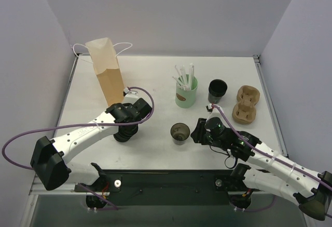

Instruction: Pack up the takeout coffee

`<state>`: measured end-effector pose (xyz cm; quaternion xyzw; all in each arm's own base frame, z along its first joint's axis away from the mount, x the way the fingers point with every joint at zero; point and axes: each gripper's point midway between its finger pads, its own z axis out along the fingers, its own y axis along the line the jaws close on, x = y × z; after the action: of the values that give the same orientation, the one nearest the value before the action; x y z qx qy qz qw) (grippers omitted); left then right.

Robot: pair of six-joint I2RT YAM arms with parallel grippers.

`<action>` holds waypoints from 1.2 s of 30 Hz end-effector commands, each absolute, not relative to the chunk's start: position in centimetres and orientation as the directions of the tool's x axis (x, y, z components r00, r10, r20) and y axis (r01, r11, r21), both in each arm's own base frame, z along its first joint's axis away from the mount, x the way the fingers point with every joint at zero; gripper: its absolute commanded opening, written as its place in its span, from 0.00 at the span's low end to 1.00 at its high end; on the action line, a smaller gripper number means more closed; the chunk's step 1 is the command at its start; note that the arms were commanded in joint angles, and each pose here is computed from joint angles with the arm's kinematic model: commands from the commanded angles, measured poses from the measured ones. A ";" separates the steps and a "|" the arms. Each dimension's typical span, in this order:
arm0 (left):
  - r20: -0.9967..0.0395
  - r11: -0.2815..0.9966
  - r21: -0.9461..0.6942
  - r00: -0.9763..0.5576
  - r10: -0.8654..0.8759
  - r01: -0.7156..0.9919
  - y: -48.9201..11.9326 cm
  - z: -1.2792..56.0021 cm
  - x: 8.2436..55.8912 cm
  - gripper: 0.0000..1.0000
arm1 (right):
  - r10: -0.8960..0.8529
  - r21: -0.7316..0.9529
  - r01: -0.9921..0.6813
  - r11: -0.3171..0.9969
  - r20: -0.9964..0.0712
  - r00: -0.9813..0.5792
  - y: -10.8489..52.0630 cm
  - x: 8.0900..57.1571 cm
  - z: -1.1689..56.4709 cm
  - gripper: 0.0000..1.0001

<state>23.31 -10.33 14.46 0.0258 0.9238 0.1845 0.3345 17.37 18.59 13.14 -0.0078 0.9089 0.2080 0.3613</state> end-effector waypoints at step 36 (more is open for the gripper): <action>-0.515 0.352 -0.825 -0.845 -0.144 0.443 -29.9 29.7 14.1 0.00 | 0.327 0.291 -0.881 0.372 -0.930 -0.169 26.4 13.1 31.8 0.48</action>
<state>15.52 -28.10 25.26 0.0904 0.8364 -0.4634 0.2785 12.74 27.25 26.61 -0.2376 0.6685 0.4941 0.5026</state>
